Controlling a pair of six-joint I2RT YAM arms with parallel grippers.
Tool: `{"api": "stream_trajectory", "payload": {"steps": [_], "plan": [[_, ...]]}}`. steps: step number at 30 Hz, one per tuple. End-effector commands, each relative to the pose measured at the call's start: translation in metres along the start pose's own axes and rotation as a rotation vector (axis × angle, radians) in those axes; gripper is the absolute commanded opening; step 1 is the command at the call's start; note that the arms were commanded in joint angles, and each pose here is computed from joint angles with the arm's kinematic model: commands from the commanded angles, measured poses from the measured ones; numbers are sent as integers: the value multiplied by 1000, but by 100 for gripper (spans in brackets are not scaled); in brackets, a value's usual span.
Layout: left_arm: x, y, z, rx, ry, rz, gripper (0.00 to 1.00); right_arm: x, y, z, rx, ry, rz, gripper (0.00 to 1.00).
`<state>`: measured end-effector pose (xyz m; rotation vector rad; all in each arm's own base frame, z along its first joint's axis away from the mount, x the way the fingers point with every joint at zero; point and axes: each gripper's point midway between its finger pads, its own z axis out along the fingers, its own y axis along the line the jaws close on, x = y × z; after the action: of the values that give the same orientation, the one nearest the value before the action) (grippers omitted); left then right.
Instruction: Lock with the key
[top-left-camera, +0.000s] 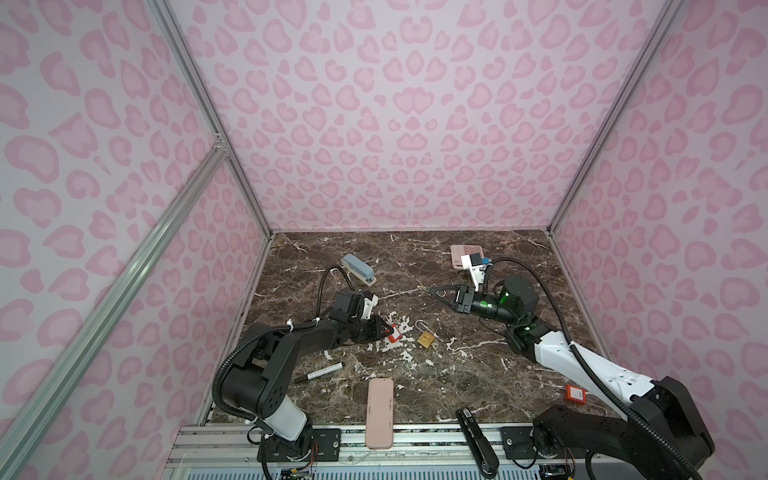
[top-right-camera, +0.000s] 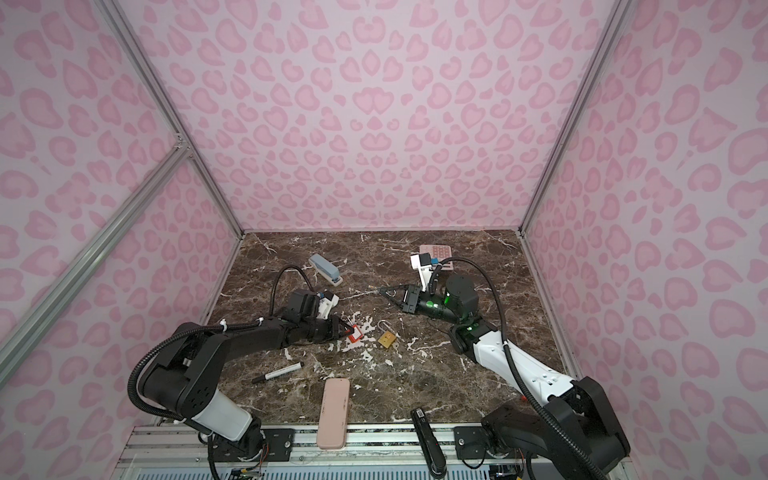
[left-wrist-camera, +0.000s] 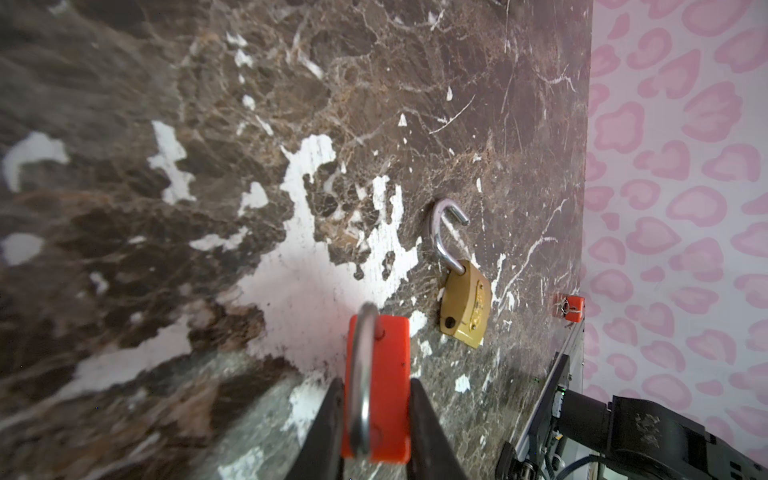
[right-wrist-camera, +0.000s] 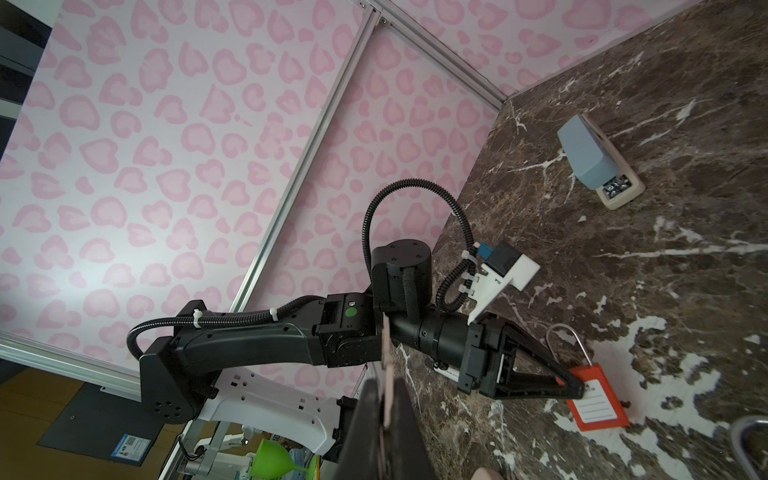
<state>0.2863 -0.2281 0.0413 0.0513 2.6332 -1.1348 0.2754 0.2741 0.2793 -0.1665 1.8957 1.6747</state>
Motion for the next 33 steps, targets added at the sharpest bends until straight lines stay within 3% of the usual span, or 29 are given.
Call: {"api": "stream_trajectory", "payload": {"steps": [1,3,7,10,21,33], "plan": [[2,7,1,-27,10,7,24,1,0,-1,-2,1,-13,0],[1,9,0,-41,1,5,32,1,1,-1,-3,0,-15,0],[-5,13,-2,-73,-24,-7,59,1,2,-1,-2,1,-13,0],[-11,17,-3,-108,-49,-24,65,0,3,-1,-3,-1,-17,0],[-33,9,9,-86,-59,-32,66,0,3,-2,6,4,-24,0],[-43,1,17,-49,-48,-30,66,10,-41,-5,120,-46,52,0]]}}
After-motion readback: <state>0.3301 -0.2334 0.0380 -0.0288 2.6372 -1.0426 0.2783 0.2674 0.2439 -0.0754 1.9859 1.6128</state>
